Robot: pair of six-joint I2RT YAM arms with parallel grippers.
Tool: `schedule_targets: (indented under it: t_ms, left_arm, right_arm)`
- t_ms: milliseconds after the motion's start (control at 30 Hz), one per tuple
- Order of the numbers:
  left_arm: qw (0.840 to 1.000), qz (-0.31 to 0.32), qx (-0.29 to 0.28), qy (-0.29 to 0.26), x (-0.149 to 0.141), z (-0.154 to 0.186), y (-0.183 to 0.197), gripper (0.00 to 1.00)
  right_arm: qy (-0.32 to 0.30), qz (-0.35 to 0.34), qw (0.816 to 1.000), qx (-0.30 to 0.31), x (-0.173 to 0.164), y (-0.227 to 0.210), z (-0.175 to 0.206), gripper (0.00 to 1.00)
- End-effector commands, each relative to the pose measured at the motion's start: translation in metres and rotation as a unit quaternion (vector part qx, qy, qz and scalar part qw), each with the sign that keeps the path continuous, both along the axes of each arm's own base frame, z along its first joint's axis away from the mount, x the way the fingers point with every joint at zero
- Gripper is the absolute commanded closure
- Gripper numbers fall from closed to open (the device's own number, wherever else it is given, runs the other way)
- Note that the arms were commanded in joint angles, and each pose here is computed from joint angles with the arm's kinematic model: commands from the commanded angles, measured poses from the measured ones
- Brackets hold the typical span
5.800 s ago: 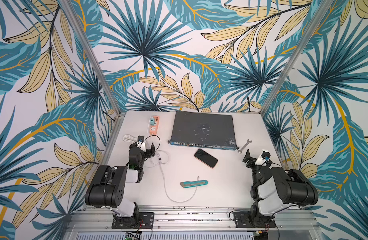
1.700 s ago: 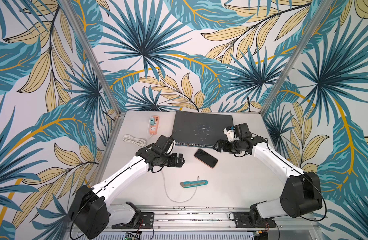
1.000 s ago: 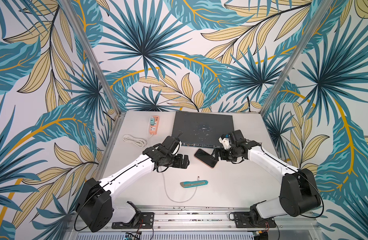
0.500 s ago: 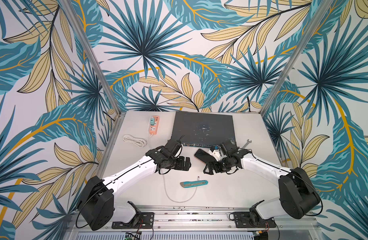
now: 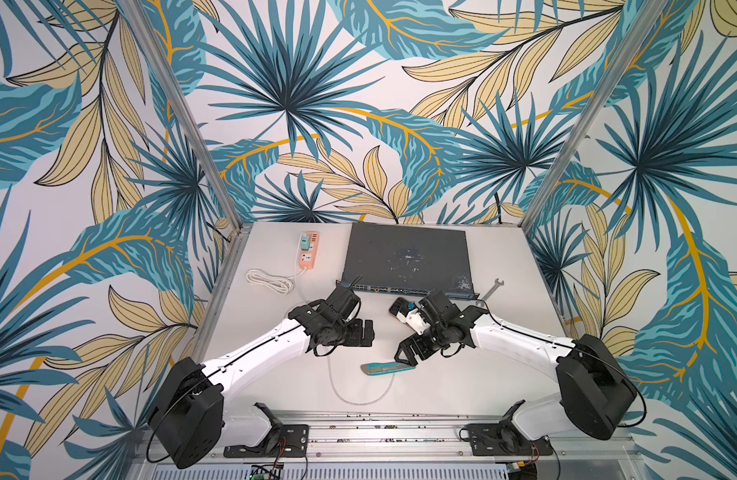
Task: Plug the charging cable into the phone
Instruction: Pick up the distractor from the center of the board.
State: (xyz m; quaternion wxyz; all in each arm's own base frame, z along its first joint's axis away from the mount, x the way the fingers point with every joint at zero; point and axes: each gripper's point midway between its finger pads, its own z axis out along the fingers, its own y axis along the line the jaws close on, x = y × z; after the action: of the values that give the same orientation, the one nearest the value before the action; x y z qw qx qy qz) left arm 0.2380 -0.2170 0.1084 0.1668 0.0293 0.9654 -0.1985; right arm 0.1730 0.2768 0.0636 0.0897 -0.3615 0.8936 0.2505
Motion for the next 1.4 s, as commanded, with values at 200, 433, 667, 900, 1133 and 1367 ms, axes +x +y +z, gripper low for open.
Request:
schedule_targets:
  t_ms: [200, 433, 667, 900, 1133, 1367]
  left_arm:
    - [0.999, 0.04, 0.018, -0.003, -0.012, 0.003, 0.023, 0.0]
    - [0.998, 0.055, 0.027, -0.004, -0.019, 0.004, 0.036, 0.0]
    - [0.996, 0.075, 0.038, -0.005, -0.024, 0.004, 0.047, 0.0]
    - [0.995, 0.09, 0.048, -0.002, -0.028, 0.001, 0.056, 0.0]
    - [0.995, 0.087, 0.049, -0.002, -0.029, 0.0, 0.057, 0.0]
    - [0.995, 0.086, 0.056, 0.004, -0.032, -0.001, 0.063, 0.0]
  right_arm:
    - [-0.111, 0.09, 0.986, -0.089, -0.004, 0.013, -0.011, 0.0]
    - [-0.169, 0.122, 0.974, -0.084, -0.001, 0.029, -0.001, 0.01]
    - [-0.159, 0.173, 0.968, -0.085, -0.02, 0.046, -0.012, 0.0]
    - [-0.152, 0.188, 0.966, -0.094, -0.028, 0.051, -0.023, 0.0]
    - [-0.168, 0.195, 0.959, -0.117, -0.019, 0.052, -0.031, 0.0]
    - [-0.167, 0.201, 0.956, -0.129, -0.014, 0.059, -0.042, 0.01]
